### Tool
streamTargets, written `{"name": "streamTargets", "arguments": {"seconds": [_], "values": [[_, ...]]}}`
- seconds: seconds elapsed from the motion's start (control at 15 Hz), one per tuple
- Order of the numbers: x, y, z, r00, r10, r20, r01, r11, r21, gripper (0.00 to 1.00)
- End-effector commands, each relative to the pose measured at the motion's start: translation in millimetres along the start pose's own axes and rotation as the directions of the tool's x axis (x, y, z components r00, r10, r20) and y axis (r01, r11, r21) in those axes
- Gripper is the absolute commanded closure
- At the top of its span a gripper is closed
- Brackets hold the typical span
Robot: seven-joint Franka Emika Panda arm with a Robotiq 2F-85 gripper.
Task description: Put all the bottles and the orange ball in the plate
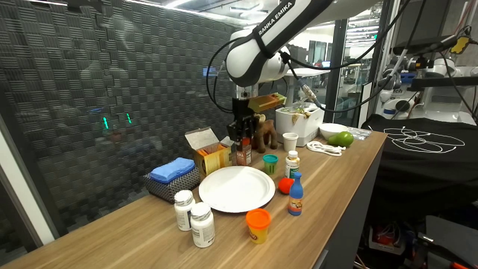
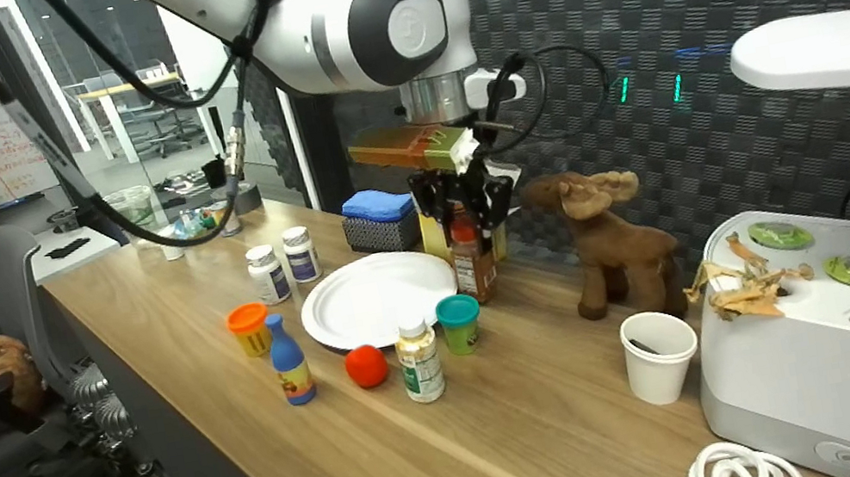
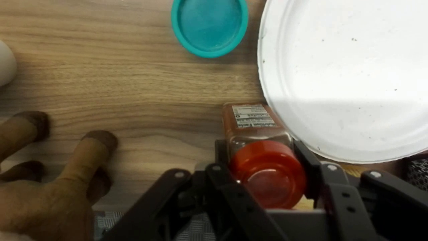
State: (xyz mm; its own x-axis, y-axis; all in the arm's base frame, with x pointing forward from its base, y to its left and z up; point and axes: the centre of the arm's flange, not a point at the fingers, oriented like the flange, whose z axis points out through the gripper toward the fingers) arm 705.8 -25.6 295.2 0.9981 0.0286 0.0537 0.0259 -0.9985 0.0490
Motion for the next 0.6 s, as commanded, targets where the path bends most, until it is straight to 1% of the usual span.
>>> {"name": "streamTargets", "arguments": {"seconds": [0.0, 0.07, 0.27, 0.4, 0.53], "values": [[-23.4, -34.6, -39.5, 0.999, 0.019, -0.030, -0.022, 0.994, -0.106, 0.76], [-26.8, -44.5, -45.2, 0.999, 0.016, -0.032, -0.020, 0.992, -0.127, 0.76], [-32.9, -69.5, -55.3, 0.999, 0.008, -0.036, -0.013, 0.987, -0.160, 0.76], [-32.2, -81.3, -51.3, 0.999, -0.023, -0.023, 0.020, 0.989, -0.146, 0.76], [-26.0, -84.8, -41.3, 0.998, -0.057, -0.005, 0.056, 0.992, -0.116, 0.76]]}}
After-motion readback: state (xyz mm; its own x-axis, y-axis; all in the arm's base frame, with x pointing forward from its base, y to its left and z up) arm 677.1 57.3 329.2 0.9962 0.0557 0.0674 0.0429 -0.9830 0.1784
